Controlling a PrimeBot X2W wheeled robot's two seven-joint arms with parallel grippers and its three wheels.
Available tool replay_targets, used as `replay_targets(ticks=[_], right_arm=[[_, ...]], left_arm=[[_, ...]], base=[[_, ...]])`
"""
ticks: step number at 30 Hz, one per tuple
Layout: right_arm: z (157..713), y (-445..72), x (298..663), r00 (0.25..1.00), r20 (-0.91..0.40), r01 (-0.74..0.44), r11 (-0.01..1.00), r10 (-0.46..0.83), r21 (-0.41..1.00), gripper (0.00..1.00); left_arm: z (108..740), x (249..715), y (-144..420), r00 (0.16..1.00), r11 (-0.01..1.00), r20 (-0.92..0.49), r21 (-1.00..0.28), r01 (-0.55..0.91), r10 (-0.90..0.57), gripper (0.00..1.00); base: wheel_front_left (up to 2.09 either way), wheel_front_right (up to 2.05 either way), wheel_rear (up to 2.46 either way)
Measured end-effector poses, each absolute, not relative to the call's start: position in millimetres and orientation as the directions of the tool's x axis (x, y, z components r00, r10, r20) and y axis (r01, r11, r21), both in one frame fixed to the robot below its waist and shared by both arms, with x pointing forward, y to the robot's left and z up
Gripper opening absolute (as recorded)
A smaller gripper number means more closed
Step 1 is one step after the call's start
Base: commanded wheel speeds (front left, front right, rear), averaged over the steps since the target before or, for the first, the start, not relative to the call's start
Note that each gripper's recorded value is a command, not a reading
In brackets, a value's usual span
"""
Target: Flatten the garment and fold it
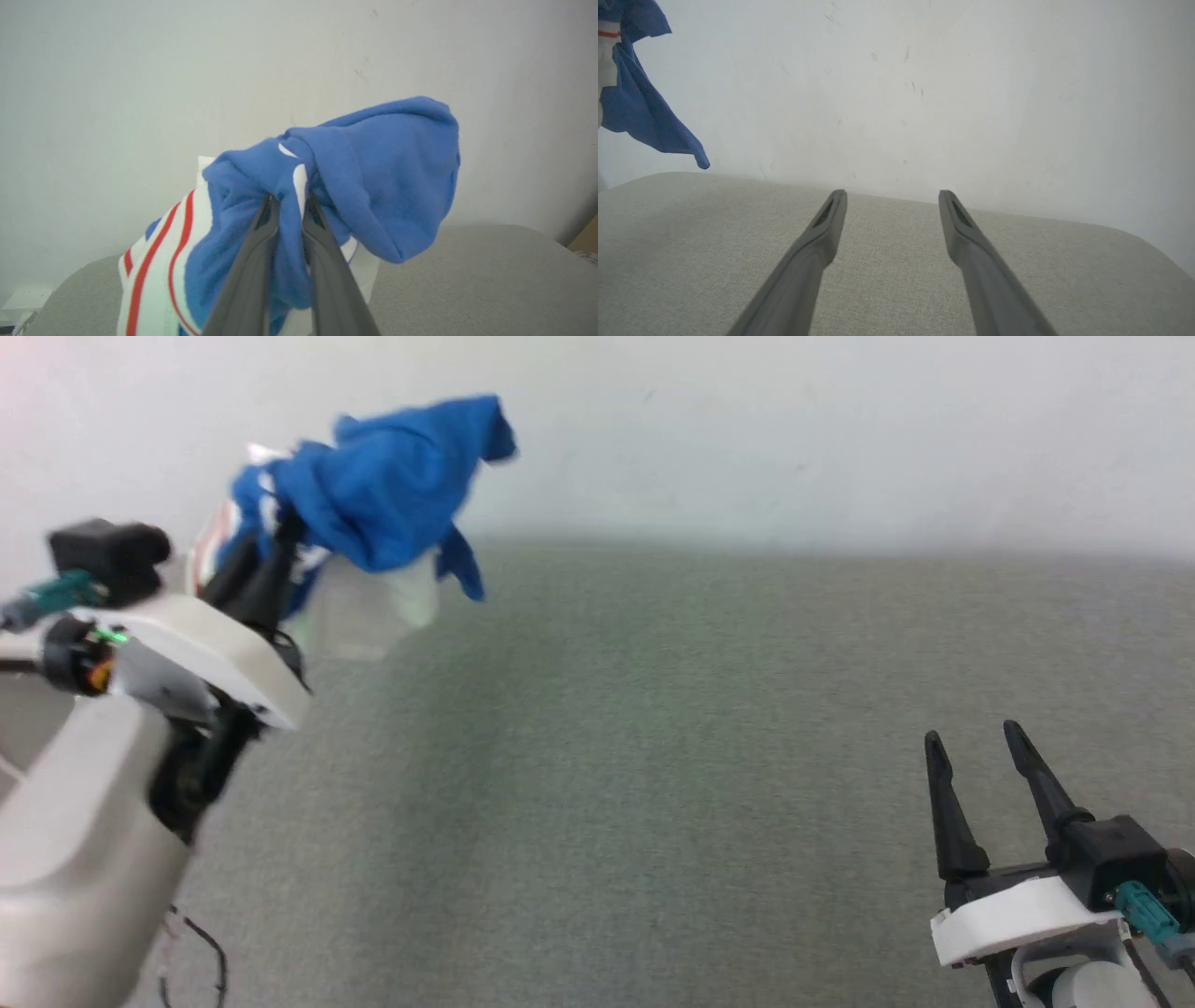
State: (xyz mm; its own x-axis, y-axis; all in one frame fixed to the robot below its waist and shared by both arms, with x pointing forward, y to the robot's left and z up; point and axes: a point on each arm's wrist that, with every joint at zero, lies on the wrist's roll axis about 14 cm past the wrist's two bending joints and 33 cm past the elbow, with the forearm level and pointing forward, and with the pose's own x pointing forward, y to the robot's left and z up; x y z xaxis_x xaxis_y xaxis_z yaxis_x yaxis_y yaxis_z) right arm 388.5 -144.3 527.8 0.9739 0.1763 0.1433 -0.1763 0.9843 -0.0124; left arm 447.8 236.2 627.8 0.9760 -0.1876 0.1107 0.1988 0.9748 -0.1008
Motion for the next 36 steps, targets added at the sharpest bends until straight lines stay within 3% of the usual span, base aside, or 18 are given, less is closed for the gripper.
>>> replay_targets(ticks=[13,18,28,29,30,36], right_arm=[[528.9,-213.7,348.1,0.989,0.146,0.031,0.999,-0.029,-0.014,1.00],[517.5,-236.0,337.8,0.989,0.109,0.103,0.995,-0.101,-0.013,1.00],[481.3,-257.0,335.5,0.985,-0.013,0.174,0.985,-0.174,-0.003,1.00],[478.8,-257.6,335.2,0.984,-0.021,0.176,0.984,-0.176,-0.004,1.00],[476.4,-258.3,334.1,0.983,-0.030,0.180,0.984,-0.180,-0.005,1.00],[469.0,-258.4,330.3,0.982,-0.053,0.182,0.983,-0.182,-0.001,1.00]], left_arm=[[593.6,442.2,81.2,0.879,0.863,0.083,-0.169,0.476,-0.469,0.00],[551.9,428.0,16.1,0.779,0.763,-0.020,-0.218,0.608,-0.627,0.00],[428.1,397.5,-37.5,0.586,0.666,-0.342,-0.200,0.718,-0.734,0.00],[417.7,394.4,-38.5,0.571,0.663,-0.372,-0.196,0.723,-0.732,0.45],[410.8,391.5,-40.7,0.556,0.655,-0.388,-0.194,0.731,-0.735,1.00],[413.5,388.8,-49.5,0.577,0.660,-0.342,-0.214,0.721,-0.742,1.00]], base=[[0.00,0.00,0.00],[0.00,0.00,0.00],[0.00,0.00,0.00],[0.00,0.00,0.00],[0.00,0.00,0.00],[0.00,0.00,0.00]])
